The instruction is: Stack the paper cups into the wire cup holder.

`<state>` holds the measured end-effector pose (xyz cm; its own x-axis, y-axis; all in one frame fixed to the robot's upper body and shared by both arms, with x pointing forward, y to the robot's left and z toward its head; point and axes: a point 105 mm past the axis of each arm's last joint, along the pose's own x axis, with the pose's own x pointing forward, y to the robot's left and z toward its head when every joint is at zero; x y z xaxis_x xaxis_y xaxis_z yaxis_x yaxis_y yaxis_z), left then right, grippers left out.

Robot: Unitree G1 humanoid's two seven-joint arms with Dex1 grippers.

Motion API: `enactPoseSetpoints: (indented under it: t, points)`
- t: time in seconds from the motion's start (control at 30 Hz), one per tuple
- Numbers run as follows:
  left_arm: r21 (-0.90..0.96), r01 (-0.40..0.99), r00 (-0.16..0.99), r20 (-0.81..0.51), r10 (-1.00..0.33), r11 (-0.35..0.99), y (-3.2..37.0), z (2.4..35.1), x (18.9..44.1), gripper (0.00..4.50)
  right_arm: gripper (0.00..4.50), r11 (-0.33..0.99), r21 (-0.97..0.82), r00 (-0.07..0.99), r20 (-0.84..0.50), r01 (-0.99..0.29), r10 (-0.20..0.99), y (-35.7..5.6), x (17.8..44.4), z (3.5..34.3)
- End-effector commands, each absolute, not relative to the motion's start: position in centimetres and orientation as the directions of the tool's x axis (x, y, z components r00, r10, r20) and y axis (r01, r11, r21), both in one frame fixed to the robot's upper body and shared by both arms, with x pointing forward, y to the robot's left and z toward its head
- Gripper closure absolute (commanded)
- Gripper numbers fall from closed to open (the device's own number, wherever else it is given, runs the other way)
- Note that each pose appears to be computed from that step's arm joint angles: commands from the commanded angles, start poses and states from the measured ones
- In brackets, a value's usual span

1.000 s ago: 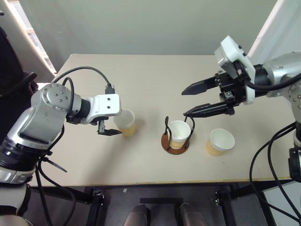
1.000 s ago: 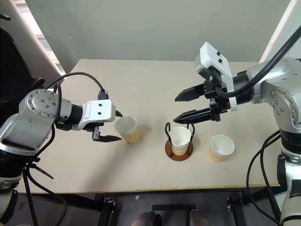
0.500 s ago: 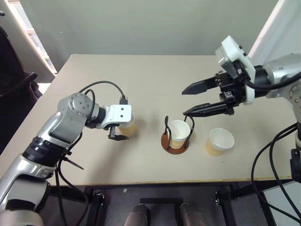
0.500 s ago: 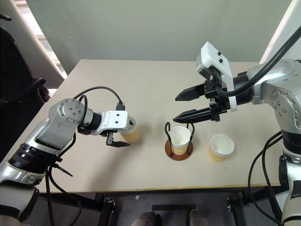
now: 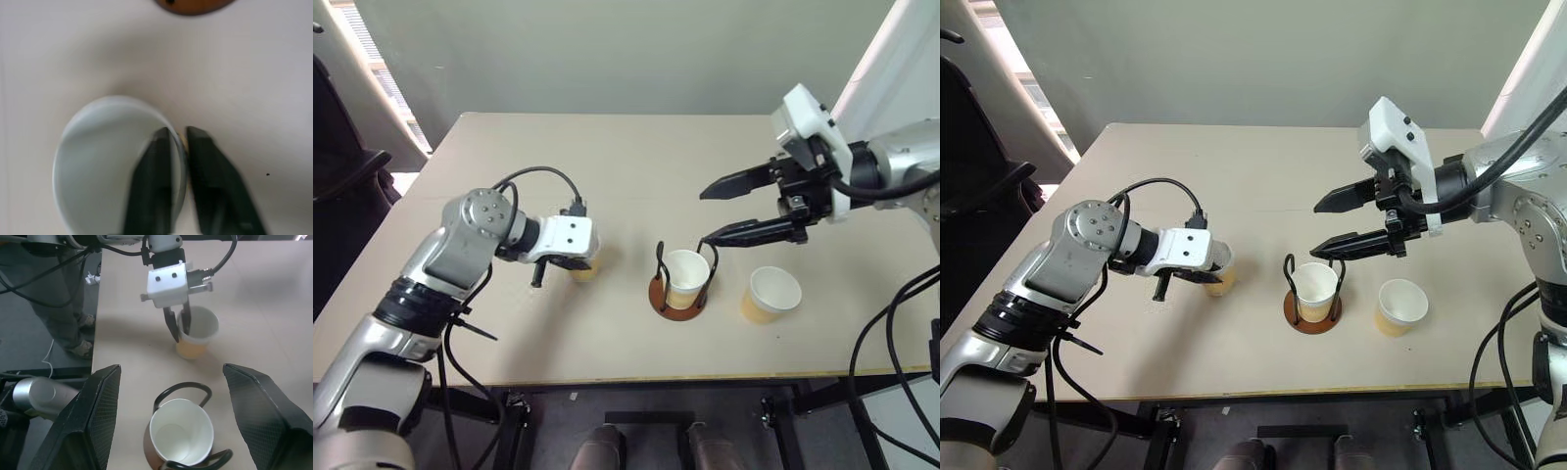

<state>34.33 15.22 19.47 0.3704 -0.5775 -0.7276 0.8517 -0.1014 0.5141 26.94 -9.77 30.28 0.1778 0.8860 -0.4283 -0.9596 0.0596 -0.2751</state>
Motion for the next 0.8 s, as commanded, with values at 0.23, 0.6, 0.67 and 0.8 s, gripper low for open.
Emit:
enactPoseSetpoints:
  t: [0.23, 0.6, 0.67, 0.8]
  points:
    - [0.595, 0.787, 0.293, -0.591, -0.752, -0.161, 11.6, 27.1, 32.1, 4.47, 1.06, 0.112, -0.326, 0.245, -0.402, -0.939, 0.882, -12.0, 27.3, 30.9]
    - [0.562, 0.751, 0.022, -0.545, -0.838, -0.346, 6.5, 31.1, 29.1, 4.47, 1.06, 0.208, -0.309, 0.336, -0.455, -0.928, 0.825, -16.1, 26.0, 29.8]
    - [0.556, 0.744, -0.007, -0.549, -0.835, -0.372, 5.9, 31.0, 29.1, 4.47, 1.06, 0.222, -0.317, 0.354, -0.455, -0.922, 0.817, -16.3, 25.9, 29.8]
    - [0.533, 0.734, -0.069, -0.557, -0.828, -0.42, 4.3, 30.5, 29.2, 4.47, 1.06, 0.248, -0.347, 0.391, -0.442, -0.904, 0.807, -16.6, 25.4, 30.5]
